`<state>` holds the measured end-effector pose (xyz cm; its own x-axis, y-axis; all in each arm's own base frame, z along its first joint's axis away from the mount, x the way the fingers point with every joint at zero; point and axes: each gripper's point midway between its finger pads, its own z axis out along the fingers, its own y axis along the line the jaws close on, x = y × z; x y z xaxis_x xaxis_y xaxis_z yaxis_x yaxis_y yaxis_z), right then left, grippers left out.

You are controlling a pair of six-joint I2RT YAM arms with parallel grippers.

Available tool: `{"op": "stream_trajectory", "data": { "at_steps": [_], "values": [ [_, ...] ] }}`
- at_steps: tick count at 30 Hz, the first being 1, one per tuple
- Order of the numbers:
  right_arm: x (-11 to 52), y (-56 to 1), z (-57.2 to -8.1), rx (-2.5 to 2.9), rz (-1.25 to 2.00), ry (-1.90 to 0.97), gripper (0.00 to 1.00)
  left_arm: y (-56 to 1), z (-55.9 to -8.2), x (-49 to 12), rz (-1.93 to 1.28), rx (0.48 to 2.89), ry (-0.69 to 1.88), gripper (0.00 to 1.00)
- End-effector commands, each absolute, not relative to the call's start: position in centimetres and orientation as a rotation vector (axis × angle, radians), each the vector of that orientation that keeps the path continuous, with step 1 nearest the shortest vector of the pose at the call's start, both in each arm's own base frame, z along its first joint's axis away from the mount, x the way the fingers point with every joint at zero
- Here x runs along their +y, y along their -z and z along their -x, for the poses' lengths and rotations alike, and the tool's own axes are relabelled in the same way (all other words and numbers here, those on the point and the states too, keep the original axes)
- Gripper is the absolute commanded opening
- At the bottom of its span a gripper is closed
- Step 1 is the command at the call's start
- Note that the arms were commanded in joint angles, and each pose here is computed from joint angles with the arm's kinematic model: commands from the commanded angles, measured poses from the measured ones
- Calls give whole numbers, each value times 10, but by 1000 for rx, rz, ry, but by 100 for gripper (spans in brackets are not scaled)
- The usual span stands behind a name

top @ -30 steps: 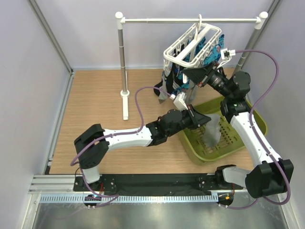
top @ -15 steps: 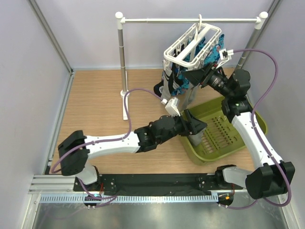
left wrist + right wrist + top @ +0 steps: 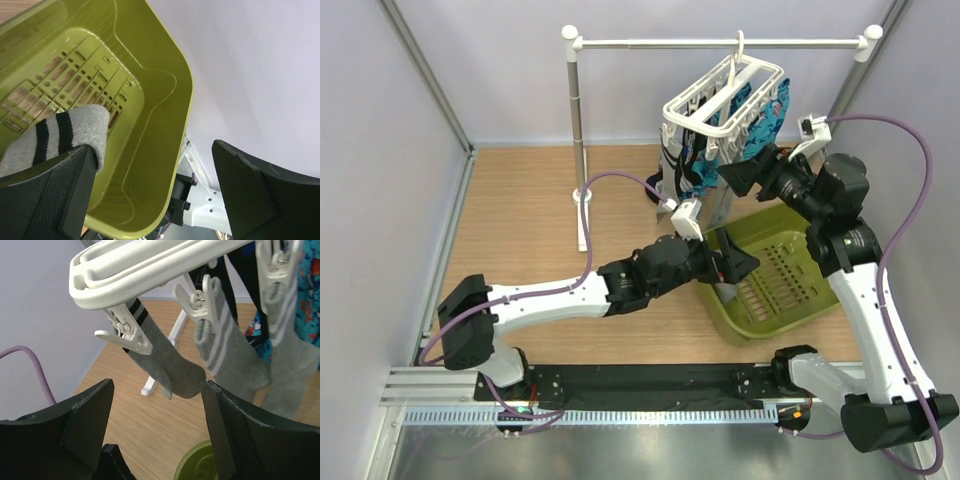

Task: Remove the socks clipped to the hanger

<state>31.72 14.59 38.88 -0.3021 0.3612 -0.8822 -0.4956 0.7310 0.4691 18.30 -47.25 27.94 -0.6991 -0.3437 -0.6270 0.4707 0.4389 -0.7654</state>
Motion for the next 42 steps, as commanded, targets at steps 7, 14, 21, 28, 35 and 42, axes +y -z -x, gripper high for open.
{"op": "stream_trajectory", "data": {
  "at_steps": [7, 14, 21, 28, 35, 42],
  "values": [
    [80, -443, -302, 1655, -170, -521, 79, -302, -197, -504, -189, 1929, 1247, 95],
    [50, -517, -270, 1533, -245, -415, 82, -281, -198, -524, -354, 2045, 988, 93],
    [41, -538, -248, 1484, -239, -378, 100, -248, -202, -534, -623, 2133, 551, 92],
    [39, -528, -249, 1515, -225, -350, 100, -255, -202, -515, -623, 2112, 532, 93],
    [47, -485, -271, 1643, -182, -327, 99, -309, -201, -467, -556, 2074, 717, 92],
    [91, -441, -299, 1675, -21, -518, 91, -337, -241, -391, -317, 1976, 984, 90]
  ]
}}
